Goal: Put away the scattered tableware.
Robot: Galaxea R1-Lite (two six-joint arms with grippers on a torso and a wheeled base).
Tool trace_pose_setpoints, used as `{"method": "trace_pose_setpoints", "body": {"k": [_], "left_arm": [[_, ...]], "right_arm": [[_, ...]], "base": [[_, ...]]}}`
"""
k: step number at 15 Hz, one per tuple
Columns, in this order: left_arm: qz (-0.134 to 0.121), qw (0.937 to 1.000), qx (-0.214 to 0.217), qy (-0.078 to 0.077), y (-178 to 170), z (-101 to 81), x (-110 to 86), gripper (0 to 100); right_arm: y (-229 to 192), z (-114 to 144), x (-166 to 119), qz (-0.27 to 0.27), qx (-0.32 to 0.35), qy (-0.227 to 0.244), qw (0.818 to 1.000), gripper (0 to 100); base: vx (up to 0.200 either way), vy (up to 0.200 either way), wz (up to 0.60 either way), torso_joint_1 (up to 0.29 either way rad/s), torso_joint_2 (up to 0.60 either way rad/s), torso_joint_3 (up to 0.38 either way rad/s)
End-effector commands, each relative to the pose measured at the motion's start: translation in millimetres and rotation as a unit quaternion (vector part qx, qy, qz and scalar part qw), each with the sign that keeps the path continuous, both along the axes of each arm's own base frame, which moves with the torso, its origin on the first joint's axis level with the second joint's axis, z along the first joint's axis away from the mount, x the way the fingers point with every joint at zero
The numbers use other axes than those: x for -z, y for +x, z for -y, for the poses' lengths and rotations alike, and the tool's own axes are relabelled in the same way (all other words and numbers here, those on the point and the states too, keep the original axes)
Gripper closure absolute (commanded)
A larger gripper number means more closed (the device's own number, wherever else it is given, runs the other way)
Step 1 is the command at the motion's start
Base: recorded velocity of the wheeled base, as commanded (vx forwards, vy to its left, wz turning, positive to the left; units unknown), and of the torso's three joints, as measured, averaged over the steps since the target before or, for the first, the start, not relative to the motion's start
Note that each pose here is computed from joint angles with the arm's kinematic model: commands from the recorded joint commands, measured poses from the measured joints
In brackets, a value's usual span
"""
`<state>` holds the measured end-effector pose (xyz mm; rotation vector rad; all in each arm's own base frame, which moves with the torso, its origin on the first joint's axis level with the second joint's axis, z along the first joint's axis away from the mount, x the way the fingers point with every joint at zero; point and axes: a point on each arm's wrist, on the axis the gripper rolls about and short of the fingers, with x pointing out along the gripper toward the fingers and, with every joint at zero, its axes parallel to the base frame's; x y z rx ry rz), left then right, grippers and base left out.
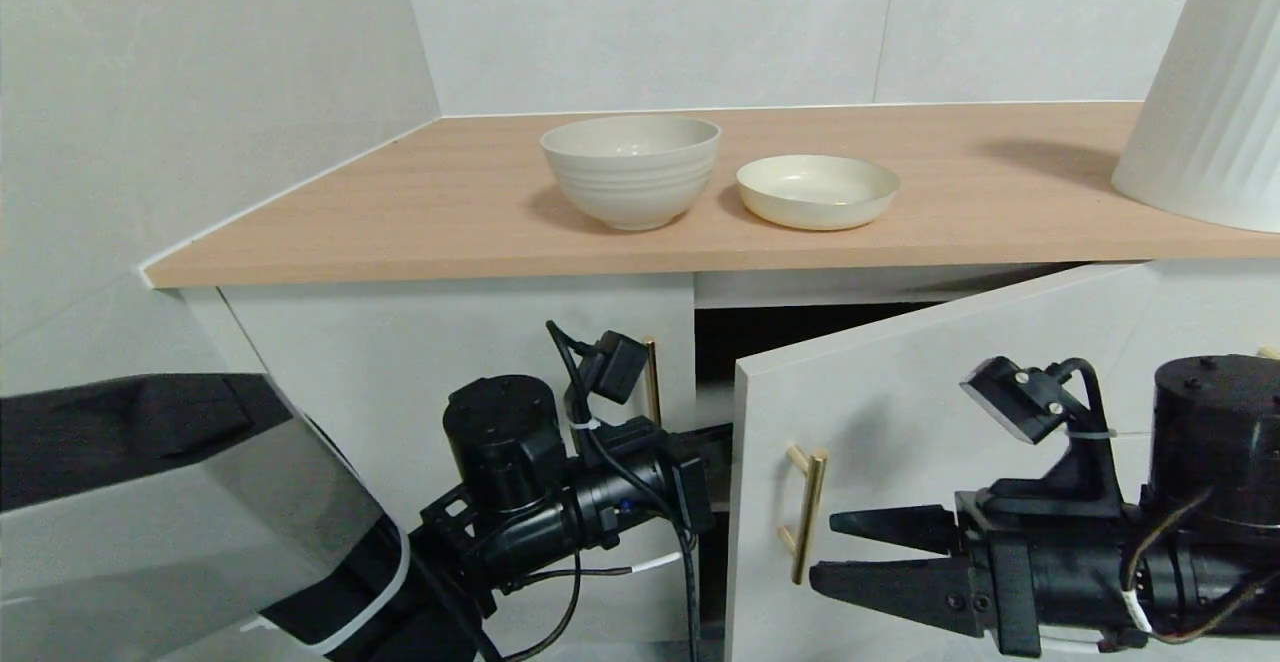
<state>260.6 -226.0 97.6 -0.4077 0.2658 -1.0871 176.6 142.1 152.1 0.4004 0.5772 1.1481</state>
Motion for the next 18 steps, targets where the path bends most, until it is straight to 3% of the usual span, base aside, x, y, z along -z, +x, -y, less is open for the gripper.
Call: {"method": "trace_pose_setpoints", "body": {"k": [1,2,3,4,9,14,18], "left_arm": [[0.023,0.9997,-0.008,-0.003,0.8,-6.3,-29.0,100],[0.032,0.9994,-0.007,0.013,-0.4,-7.3,-32.8,100],[0.049,0.9981,-0.007,0.036,-1.5,-8.2,-34.8,100],[0.064,0.9969,-0.006,0.047,-1.3,-8.1,-34.4,100],[0.067,0.9964,-0.002,0.051,1.2,-3.4,-30.0,100],[0.059,0.9966,0.006,0.057,7.7,8.1,-17.8,100],[0.064,0.9967,0.010,0.050,6.7,12.4,-20.6,100]], "right_arm": [[-21.7,13.5,0.7,0.014,0.024,-0.016,0.999,0],[-25.6,12.7,3.7,0.032,0.053,-0.043,0.997,0],[-31.6,7.7,9.5,0.058,0.113,-0.098,0.987,0],[-40.5,2.3,9.9,0.072,0.144,-0.125,0.979,0],[-74.0,20.2,-5.9,0.063,0.083,-0.118,0.988,0],[-74.7,20.9,-5.4,0.061,0.080,-0.121,0.988,0],[-74.7,20.5,-4.4,0.061,0.078,-0.124,0.987,0]], "base": [[0.000,0.000,0.00,0.000,0.00,0.000],[0.000,0.000,0.00,0.000,0.00,0.000],[0.000,0.000,0.00,0.000,0.00,0.000],[0.000,0.000,0.00,0.000,0.00,0.000],[0.000,0.000,0.00,0.000,0.00,0.000],[0.000,0.000,0.00,0.000,0.00,0.000],[0.000,0.000,0.00,0.000,0.00,0.000]]}}
